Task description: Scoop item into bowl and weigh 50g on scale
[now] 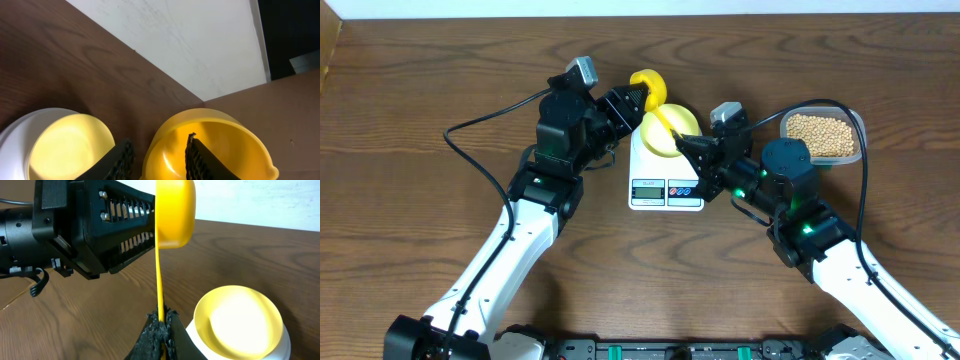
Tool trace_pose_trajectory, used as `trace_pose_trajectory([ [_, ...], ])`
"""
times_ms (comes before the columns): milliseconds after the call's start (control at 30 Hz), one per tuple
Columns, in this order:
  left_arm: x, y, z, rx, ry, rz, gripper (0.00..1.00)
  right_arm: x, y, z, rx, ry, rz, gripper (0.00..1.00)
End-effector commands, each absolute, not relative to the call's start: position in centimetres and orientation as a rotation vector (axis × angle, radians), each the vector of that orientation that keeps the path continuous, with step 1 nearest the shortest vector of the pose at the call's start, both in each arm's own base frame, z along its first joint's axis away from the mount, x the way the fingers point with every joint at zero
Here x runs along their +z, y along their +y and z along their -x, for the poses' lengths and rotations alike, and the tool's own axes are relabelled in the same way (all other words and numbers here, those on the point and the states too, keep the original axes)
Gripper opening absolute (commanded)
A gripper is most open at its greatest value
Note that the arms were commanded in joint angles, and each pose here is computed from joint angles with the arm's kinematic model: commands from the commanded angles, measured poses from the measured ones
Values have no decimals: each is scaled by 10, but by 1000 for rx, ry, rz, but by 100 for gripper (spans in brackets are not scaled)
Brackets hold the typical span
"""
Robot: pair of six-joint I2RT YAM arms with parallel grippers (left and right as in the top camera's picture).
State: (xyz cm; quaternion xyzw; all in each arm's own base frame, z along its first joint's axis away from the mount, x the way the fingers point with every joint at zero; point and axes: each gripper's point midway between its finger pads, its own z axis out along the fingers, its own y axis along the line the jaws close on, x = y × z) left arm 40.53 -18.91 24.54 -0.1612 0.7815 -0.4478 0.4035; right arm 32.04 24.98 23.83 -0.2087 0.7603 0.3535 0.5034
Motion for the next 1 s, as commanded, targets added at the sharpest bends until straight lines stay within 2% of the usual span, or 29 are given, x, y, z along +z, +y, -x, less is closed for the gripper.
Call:
trace_pose_trajectory([
  [0, 251, -189, -406, -1129, 1959, 392, 36, 248, 255, -319, 849, 1805, 528, 1],
  [267, 254, -189, -407, -1133, 1948, 387, 36, 249, 260, -313, 888, 1800, 557, 2],
  [367, 254, -189, -407, -1135, 1944, 385, 31, 249, 260, -313, 887, 1803, 556, 2],
  [600, 254, -189, -407, -1134, 1944, 385, 30, 249, 258, -315, 874, 1802, 545, 1],
  [733, 254, -189, -407, -1134, 1944, 385, 24, 250, 258, -315, 875, 1799, 546, 1],
  [967, 254, -189, -407, -1134, 1944, 385, 19, 251, 260, -313, 889, 1793, 557, 1],
])
